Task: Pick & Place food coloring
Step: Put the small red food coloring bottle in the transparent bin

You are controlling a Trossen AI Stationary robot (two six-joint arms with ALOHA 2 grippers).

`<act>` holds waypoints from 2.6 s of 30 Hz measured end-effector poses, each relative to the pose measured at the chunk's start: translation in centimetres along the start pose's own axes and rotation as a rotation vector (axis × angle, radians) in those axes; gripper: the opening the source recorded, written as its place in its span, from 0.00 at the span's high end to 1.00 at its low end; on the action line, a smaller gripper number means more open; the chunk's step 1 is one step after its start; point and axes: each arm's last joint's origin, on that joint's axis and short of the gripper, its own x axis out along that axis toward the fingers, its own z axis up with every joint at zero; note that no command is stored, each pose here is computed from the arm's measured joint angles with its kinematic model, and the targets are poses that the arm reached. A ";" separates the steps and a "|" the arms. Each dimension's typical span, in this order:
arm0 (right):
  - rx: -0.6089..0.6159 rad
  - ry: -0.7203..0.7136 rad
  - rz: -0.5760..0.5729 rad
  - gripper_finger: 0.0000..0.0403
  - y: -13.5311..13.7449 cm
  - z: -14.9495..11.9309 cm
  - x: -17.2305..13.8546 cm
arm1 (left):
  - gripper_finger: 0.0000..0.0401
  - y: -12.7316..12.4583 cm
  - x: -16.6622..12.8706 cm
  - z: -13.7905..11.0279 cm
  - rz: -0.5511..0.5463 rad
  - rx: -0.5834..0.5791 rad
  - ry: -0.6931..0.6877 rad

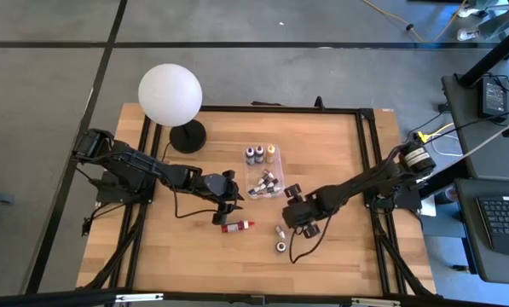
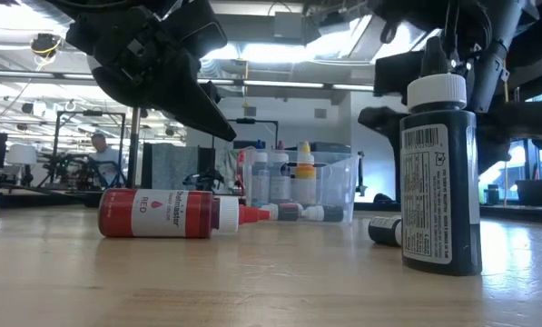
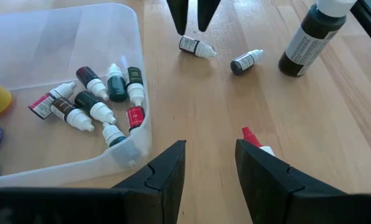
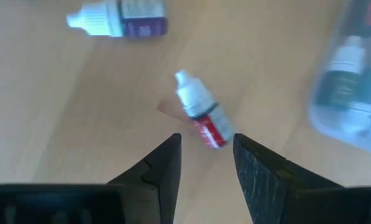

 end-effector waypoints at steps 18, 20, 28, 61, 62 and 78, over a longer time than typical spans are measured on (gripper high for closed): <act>0.153 -0.246 -0.017 0.63 -0.4 -1.2 -1.8 | 0.66 0.0 0.0 0.1 -0.001 -0.001 -0.007; 0.158 -0.247 -0.011 0.63 -0.4 -1.2 -1.8 | 0.66 0.0 0.0 0.1 -0.001 -0.001 -0.007; 0.012 -0.214 0.005 0.63 -0.2 -1.5 -1.5 | 0.66 0.0 0.0 0.1 -0.001 -0.001 -0.007; -0.058 -0.125 0.014 0.83 -0.7 -1.7 2.3 | 0.66 0.0 0.0 0.1 -0.001 -0.003 -0.008; -0.051 -0.120 0.014 0.83 -0.7 -1.6 2.2 | 0.66 0.0 0.0 0.1 -0.001 -0.004 -0.008; 0.083 -0.154 -0.122 0.81 -2.9 0.2 -4.7 | 0.67 -0.2 -0.4 0.1 -0.019 -0.006 0.001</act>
